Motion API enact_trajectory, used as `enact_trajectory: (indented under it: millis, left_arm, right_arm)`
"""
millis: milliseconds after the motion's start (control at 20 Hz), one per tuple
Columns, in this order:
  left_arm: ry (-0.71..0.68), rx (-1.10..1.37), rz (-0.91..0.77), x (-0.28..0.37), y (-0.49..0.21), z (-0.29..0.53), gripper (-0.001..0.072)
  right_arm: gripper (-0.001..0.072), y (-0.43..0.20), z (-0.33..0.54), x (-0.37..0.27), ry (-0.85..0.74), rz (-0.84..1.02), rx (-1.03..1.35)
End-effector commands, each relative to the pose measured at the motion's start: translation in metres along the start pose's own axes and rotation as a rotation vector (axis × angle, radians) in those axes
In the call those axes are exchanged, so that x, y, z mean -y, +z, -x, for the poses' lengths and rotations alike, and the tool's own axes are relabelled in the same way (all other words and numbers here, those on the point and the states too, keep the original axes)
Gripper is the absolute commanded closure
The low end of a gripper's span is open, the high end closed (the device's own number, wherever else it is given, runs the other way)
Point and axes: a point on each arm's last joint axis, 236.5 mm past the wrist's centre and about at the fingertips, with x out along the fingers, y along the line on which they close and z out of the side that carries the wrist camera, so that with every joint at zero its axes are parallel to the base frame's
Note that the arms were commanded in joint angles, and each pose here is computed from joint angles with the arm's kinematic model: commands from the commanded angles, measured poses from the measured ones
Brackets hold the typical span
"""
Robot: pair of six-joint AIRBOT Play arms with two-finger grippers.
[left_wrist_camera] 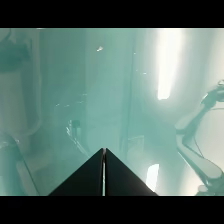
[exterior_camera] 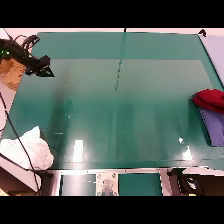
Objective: Fold the shirts.
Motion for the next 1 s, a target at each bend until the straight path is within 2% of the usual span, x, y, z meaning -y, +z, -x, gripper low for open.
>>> enact_trajectory:
  millis: [0, 100, 150, 250, 300, 350, 450, 500, 600, 800, 950]
  left_arm:
    - [-0.004, -0.016, -0.033, 0.013, -0.003, -0.006, 0.0691]
    - [-0.006, -0.024, -0.051, 0.021, -0.004, -0.01, 0.0691]
    - [-0.007, -0.025, -0.056, 0.024, -0.004, -0.011, 0.0691]
    - [-0.009, -0.03, -0.066, 0.029, -0.005, -0.013, 0.0691]
    - [-0.009, -0.031, -0.068, 0.03, -0.006, -0.014, 0.069]
    - [-0.012, -0.032, -0.069, 0.031, -0.006, -0.014, 0.069]
    - [-0.013, -0.029, -0.069, 0.031, -0.005, -0.014, 0.0691]
    - [-0.013, -0.028, -0.069, 0.031, -0.005, -0.013, 0.0691]
    - [-0.022, -0.014, -0.074, 0.036, -0.004, -0.009, 0.0692]
    - [-0.019, 0.1, -0.125, 0.06, 0.001, 0.027, 0.0692]
    - [0.012, 0.113, -0.19, 0.089, -0.018, 0.041, 0.0692]
  right_arm:
    - [0.0695, -0.043, -0.027, 0.06, -0.207, -0.115, -0.174]
    - [0.0693, -0.065, -0.044, 0.09, -0.306, -0.16, -0.258]
    - [0.0623, -0.075, -0.049, 0.105, -0.363, -0.184, -0.289]
    - [0.0303, -0.088, -0.054, 0.129, -0.455, -0.201, -0.337]
    - [0.021, -0.091, -0.052, 0.133, -0.473, -0.219, -0.347]
    - [0.0207, -0.093, -0.05, 0.132, -0.478, -0.228, -0.356]
    - [0.0221, -0.091, -0.043, 0.125, -0.465, -0.251, -0.348]
    - [0.0289, -0.084, -0.043, 0.11, -0.419, -0.235, -0.328]
    - [0.068, -0.066, -0.045, 0.066, -0.285, -0.158, -0.267]
    - [0.0697, -0.041, -0.054, -0.042, -0.085, 0.138, -0.097]
    - [0.0698, -0.08, -0.08, -0.111, -0.015, 0.362, -0.085]
